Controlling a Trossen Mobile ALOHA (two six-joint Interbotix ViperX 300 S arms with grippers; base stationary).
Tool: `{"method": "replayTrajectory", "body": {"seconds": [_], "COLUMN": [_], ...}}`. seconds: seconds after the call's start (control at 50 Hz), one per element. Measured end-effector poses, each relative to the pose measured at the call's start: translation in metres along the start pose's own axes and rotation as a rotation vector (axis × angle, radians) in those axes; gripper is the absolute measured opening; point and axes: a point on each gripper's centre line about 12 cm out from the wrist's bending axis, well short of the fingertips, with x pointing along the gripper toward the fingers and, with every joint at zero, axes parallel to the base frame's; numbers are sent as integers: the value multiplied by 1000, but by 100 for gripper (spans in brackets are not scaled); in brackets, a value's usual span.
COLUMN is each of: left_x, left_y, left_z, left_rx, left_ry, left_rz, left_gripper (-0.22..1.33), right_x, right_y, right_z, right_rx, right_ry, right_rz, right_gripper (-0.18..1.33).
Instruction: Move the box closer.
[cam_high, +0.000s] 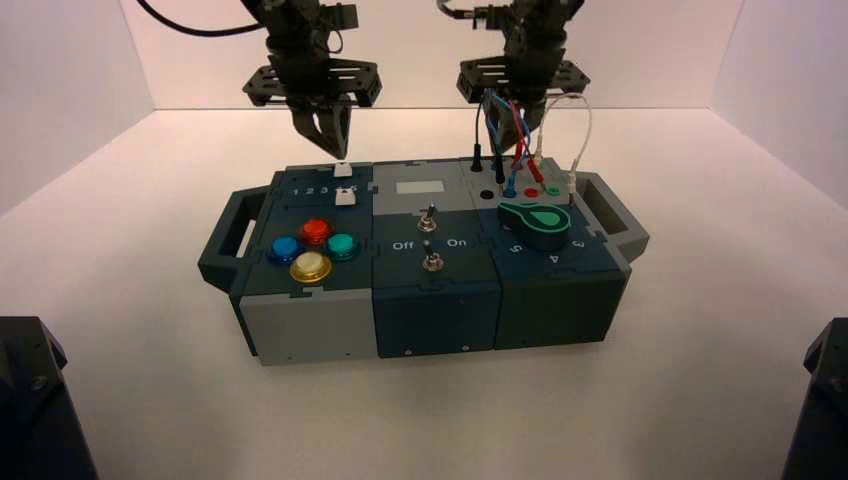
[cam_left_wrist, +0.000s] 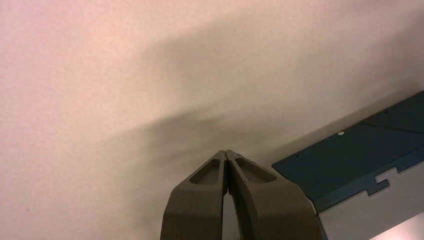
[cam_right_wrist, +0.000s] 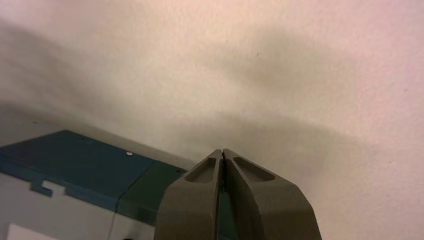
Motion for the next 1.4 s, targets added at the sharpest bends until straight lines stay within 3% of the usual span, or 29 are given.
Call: {"method": "replayTrajectory", "body": {"seconds": [0.3, 0.86, 1.18, 1.4], "left_x": [4, -16, -16, -18], "left_y": [-9, -13, -36, -41], "left_z": [-16, -49, -64, -72], "left_rx": [12, 20, 73, 74], "left_ry": [64, 84, 108, 118], "left_rz": [-9, -17, -40, -49], "left_gripper": [-16, -16, -16, -16], "right_x": [4, 1, -4, -13], "right_y": [0, 2, 9, 9], "right_z": [-8, -31, -51, -63], "right_rx": [4, 27, 11, 12], "right_ry": [55, 98, 127, 130], "right_rz": [3, 17, 23, 24], "right_gripper": [-14, -14, -14, -14]}}
